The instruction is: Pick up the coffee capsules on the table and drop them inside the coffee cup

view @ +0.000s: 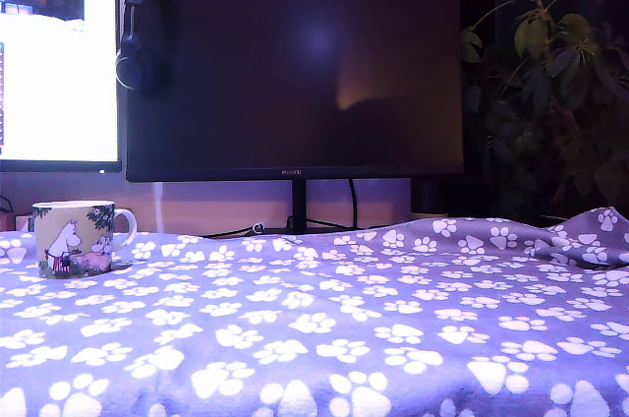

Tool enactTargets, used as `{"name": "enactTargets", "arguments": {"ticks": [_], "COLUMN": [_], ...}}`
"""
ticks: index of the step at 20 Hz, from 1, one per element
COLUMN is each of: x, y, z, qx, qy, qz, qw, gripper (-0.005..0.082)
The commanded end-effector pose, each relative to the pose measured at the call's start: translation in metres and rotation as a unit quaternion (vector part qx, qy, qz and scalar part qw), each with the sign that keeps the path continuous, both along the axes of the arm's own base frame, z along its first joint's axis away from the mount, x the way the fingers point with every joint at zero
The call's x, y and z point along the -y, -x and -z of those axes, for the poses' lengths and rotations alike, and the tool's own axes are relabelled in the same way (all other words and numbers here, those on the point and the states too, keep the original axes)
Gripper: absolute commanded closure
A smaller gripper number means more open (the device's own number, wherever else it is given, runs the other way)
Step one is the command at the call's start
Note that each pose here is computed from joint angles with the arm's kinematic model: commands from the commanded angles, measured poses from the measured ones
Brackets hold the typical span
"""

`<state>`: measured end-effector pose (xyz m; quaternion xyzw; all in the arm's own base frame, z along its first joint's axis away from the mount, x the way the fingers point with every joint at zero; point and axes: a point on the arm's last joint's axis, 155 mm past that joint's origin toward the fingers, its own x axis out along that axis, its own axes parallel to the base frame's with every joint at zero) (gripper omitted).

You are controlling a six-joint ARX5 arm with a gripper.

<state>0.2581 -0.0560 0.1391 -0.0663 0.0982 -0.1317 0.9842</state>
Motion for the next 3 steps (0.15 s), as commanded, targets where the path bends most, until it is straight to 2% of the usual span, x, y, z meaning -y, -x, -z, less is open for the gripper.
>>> {"name": "enactTargets", "arguments": {"ticks": [1,3], "x": [-0.0019,-0.0028], "y": [0.0026,0.0053], "z": [0.0117,0.0098], "qx": [-0.009,-0.004], "qy": [0.001,0.001], "qz": [-0.004,-0.006], "qw": [1.0000,1.0000], "gripper": [0.0790,0.0790]}}
